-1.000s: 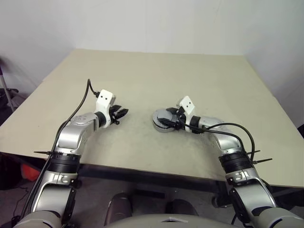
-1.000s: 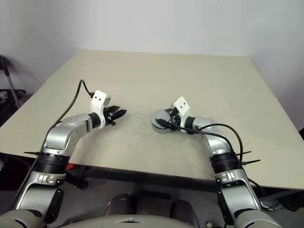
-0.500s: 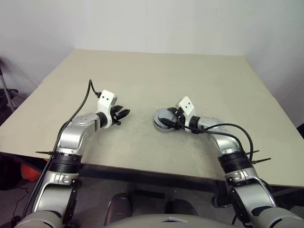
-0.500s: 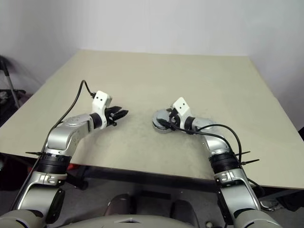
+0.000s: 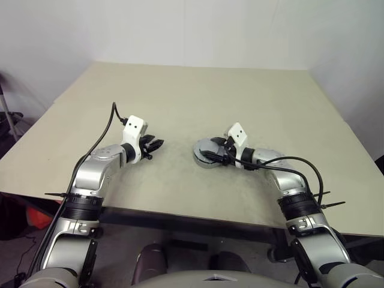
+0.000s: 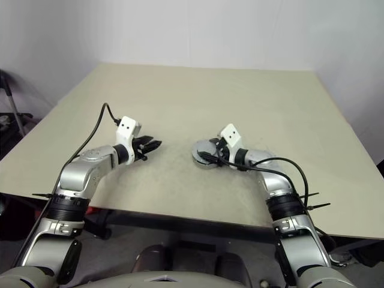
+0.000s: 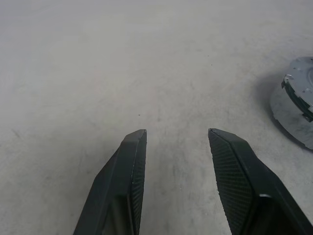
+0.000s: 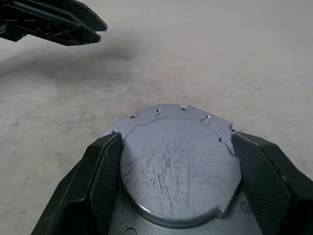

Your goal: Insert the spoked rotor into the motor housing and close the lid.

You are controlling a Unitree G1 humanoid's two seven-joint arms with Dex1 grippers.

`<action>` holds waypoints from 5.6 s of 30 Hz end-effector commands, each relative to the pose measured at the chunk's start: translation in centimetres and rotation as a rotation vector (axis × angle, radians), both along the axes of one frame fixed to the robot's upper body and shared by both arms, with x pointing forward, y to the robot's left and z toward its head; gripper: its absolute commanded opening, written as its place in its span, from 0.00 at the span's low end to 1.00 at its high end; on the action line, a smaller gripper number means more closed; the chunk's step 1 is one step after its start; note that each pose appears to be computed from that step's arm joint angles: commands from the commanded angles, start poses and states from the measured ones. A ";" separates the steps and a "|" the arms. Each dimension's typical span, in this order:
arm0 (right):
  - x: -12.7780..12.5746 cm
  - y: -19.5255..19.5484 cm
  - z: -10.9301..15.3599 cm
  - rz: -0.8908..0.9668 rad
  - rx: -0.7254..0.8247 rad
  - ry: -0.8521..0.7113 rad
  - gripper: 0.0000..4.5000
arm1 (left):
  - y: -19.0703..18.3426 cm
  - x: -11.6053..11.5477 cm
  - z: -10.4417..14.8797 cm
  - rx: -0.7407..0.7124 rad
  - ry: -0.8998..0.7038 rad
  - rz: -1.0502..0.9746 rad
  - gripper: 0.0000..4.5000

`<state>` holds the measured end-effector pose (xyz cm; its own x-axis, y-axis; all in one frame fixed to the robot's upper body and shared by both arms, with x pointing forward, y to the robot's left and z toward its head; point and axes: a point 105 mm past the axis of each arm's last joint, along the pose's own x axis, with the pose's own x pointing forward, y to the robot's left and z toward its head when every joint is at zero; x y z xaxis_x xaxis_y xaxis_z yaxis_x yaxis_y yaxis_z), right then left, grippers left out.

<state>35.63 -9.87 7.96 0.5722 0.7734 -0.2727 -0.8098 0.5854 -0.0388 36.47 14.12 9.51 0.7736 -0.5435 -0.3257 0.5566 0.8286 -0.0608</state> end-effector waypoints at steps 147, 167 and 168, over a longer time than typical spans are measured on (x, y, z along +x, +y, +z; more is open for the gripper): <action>-5.7 -5.3 1.0 -0.306 0.642 0.724 0.99 | -10.5 -1.7 -1.6 -0.366 0.395 -0.195 0.00; -3.6 -6.0 -0.7 -0.392 0.586 0.701 0.99 | -9.6 -0.9 -0.4 -0.430 0.339 -0.154 0.00; -3.5 -5.9 -0.7 -0.391 0.587 0.700 0.99 | -9.6 -0.9 -0.3 -0.435 0.339 -0.157 0.00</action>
<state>31.59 -15.99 6.57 0.6618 0.6871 -0.2997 -0.2625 0.5869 0.7659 35.18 4.60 7.56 0.5463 -0.7721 -0.3247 0.5297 0.6187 -0.5802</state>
